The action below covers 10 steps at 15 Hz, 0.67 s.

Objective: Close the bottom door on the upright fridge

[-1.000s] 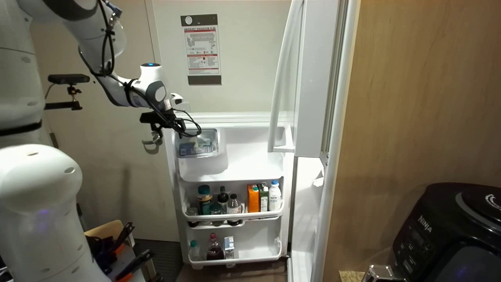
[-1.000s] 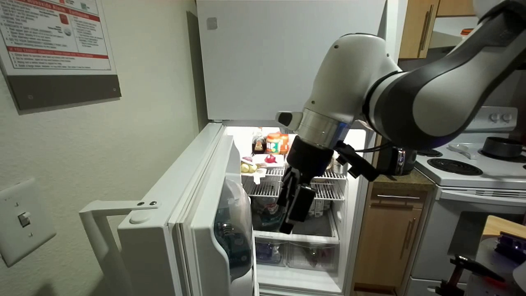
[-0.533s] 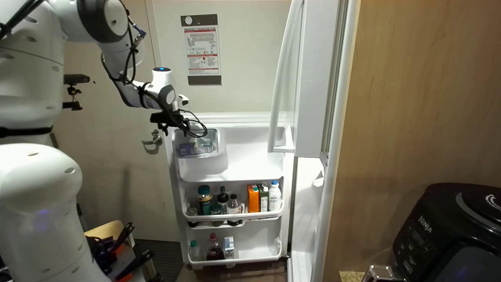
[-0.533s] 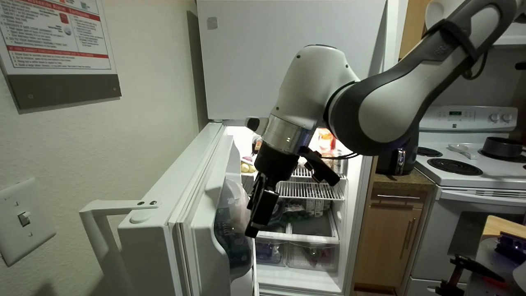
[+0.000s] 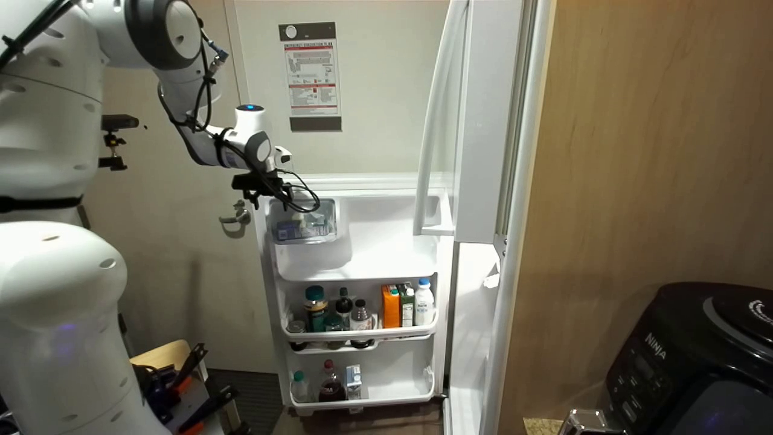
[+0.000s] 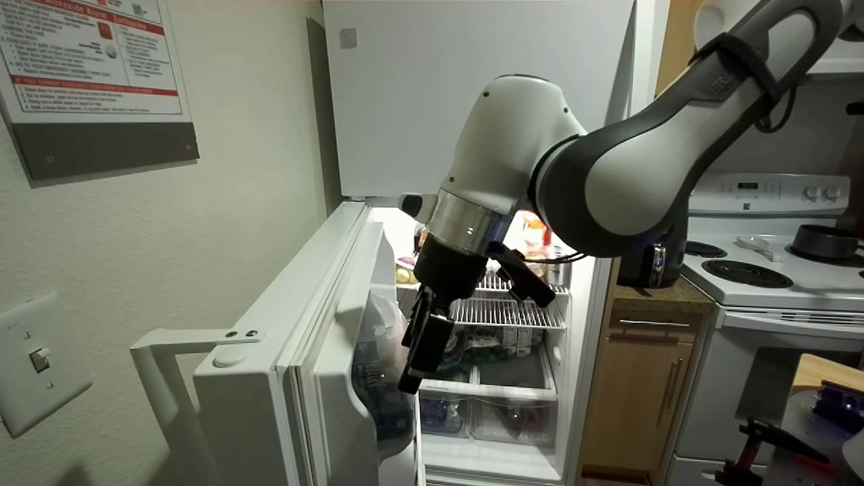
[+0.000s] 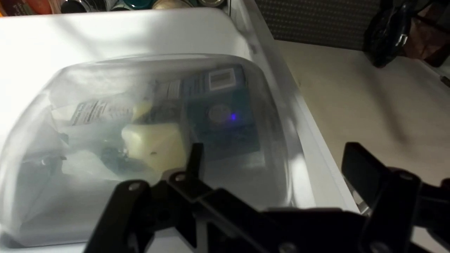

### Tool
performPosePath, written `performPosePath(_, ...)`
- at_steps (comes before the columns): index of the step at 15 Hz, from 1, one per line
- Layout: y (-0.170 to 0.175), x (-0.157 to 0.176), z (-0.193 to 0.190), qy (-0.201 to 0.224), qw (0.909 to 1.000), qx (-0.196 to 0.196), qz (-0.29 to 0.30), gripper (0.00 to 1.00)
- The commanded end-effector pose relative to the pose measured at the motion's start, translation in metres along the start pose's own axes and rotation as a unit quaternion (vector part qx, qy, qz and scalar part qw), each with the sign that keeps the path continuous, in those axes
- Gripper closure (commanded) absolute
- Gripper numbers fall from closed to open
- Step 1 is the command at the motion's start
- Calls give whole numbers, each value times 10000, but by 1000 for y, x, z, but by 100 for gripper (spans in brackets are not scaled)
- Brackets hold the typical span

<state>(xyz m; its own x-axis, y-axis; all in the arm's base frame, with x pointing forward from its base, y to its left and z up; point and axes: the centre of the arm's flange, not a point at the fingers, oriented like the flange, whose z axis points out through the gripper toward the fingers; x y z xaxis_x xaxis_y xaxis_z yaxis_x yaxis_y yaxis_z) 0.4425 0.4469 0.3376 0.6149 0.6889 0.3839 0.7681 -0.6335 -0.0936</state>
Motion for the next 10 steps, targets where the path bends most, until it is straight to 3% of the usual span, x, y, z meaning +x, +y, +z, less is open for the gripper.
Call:
performPosePath(1,-10,-3,-18,-9,9999,61,-157,0)
performPosePath(10,-29,35,-77,175,9995,182,-210,0)
